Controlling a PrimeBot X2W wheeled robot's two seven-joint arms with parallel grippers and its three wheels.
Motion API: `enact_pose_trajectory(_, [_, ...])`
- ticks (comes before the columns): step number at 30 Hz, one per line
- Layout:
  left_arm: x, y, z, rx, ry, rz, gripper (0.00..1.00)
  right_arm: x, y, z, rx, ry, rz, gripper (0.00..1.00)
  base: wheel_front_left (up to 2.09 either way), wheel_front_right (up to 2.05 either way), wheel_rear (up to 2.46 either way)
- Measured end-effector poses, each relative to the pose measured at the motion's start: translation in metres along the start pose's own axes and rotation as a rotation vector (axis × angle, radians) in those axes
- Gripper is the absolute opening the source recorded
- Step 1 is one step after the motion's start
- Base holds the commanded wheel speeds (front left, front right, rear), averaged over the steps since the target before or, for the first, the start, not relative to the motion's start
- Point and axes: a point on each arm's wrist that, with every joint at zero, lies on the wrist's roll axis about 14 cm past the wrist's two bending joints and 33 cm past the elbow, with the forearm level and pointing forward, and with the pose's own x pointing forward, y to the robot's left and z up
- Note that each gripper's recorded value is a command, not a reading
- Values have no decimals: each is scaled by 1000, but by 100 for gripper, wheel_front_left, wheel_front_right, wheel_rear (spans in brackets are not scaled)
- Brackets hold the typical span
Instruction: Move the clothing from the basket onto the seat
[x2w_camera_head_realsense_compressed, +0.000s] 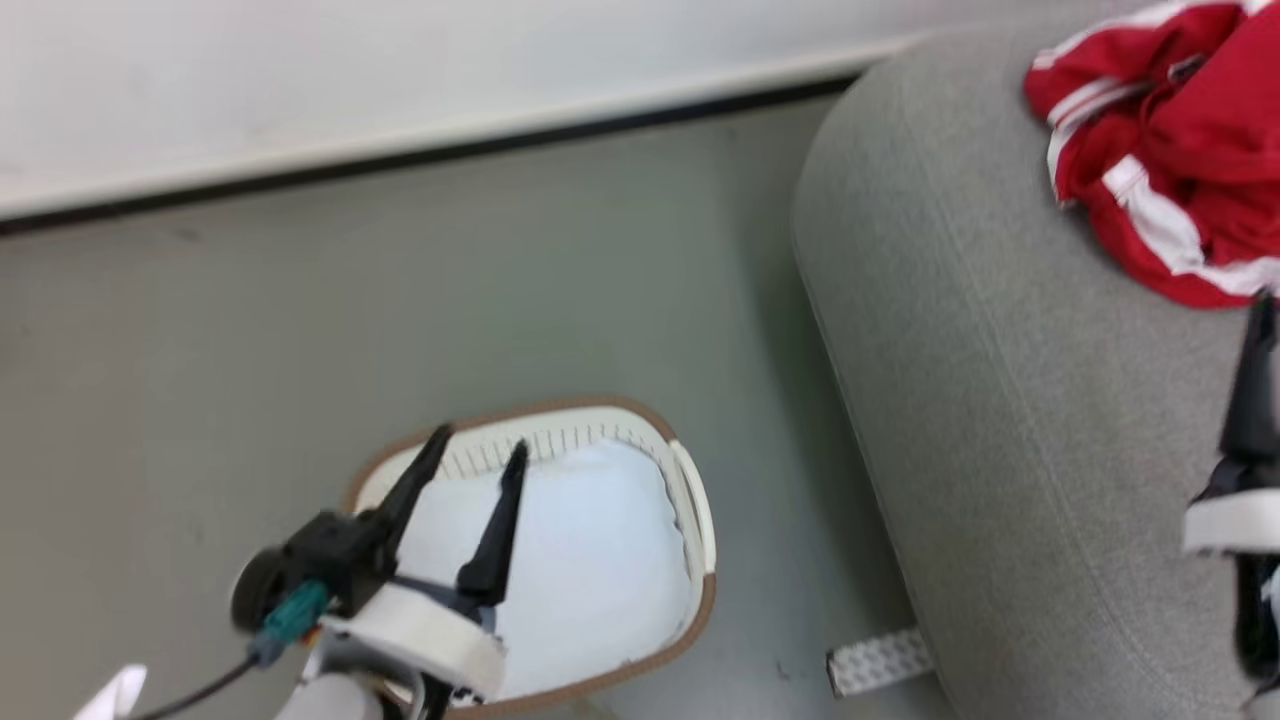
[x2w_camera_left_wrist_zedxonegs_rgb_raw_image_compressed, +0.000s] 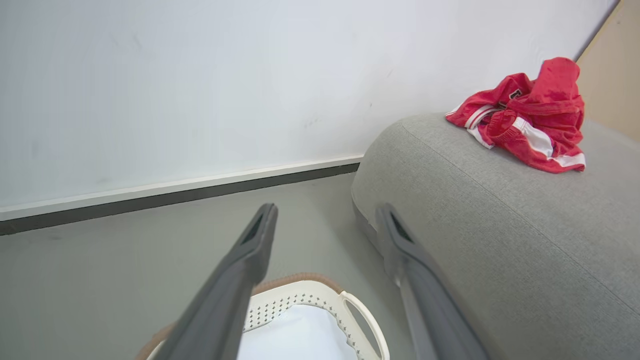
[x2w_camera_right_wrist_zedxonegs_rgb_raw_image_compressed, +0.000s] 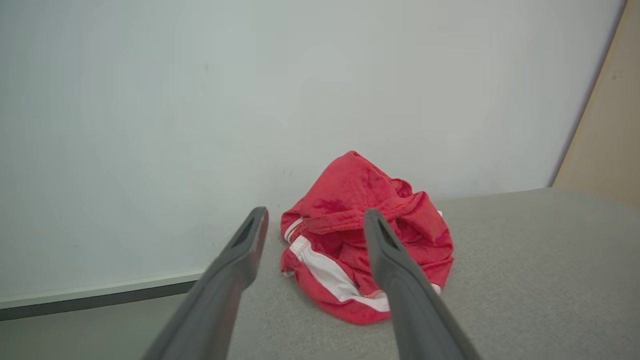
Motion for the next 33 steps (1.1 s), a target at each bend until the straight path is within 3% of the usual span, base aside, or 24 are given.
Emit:
enact_pose_trajectory(9, [-73,36,17,23,-28,247,100,-62,48,2,68,17,137,100,0,0,0])
enact_pose_trajectory(16, [-127,51,30,36,-75,370,100,-100,82,0,95,36,252,100,0,0,0])
enact_pose_trajectory(33, [-169,59,34,65,-114,459,100,-129,109,-25,146,128,338,100,0,0,0])
